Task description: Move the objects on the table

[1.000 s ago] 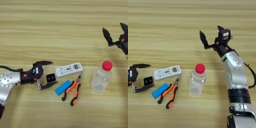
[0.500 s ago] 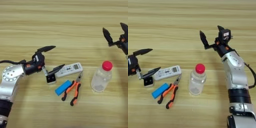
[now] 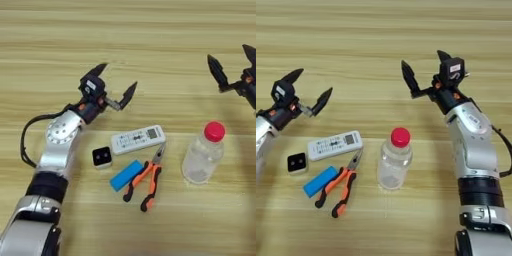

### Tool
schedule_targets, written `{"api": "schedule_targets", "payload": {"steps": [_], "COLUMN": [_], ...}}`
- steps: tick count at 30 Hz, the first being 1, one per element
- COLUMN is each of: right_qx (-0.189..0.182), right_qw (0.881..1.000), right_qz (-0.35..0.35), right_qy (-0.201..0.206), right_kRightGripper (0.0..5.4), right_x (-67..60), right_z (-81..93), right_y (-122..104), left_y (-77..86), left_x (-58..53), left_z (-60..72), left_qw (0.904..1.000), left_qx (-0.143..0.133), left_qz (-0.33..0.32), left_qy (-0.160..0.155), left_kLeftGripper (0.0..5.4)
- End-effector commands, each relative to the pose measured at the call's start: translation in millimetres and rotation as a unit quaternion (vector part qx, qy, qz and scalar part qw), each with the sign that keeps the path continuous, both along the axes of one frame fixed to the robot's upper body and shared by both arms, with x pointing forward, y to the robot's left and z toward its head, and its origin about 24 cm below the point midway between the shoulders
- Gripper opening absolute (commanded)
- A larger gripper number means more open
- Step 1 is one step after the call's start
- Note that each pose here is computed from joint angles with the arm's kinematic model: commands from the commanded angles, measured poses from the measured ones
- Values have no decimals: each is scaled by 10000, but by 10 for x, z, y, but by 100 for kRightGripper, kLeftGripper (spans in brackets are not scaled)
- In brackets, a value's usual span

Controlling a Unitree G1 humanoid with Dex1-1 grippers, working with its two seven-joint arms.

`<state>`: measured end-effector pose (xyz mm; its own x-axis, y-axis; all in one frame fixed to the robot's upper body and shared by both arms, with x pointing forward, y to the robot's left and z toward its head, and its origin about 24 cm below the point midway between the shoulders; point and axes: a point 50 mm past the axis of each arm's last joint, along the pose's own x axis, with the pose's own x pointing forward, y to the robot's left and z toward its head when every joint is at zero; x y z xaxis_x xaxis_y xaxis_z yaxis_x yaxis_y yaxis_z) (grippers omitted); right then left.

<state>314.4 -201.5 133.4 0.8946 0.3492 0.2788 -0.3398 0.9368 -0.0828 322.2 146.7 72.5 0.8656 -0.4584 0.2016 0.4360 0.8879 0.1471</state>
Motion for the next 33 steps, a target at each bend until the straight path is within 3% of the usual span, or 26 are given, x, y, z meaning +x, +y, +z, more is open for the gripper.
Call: {"api": "schedule_targets", "payload": {"steps": [1, 10, 15, 20, 26, 33], "right_qx": [-5, -216, -528, -467, -376, -320], "right_qw": [9999, 9986, 9918, 9811, 9624, 9264], "right_qz": [-21, 14, 733, 1596, 2504, 3701], "right_qy": [-123, -488, -909, -992, -980, -615], "right_kRightGripper": [540, 540, 540, 540, 540, 540], "right_x": [-1, -47, -195, -364, -563, -836], "right_z": [53, 213, 344, 406, 488, 446], "right_y": [-55, -194, -165, -144, -92, 10], "left_y": [72, 146, 205, 200, 241, 249], "left_x": [88, 88, 83, 65, 60, 66], "left_z": [-48, -92, -101, -82, -82, -81], "left_qw": [9975, 9922, 9890, 9890, 9877, 9873], "left_qx": [-110, -388, -524, -600, -648, -664], "left_qz": [688, 1185, 1381, 1334, 1404, 1427], "left_qy": [69, -65, -104, -233, -234, -225], "left_kLeftGripper": [538, 538, 538, 538, 538, 538]}}
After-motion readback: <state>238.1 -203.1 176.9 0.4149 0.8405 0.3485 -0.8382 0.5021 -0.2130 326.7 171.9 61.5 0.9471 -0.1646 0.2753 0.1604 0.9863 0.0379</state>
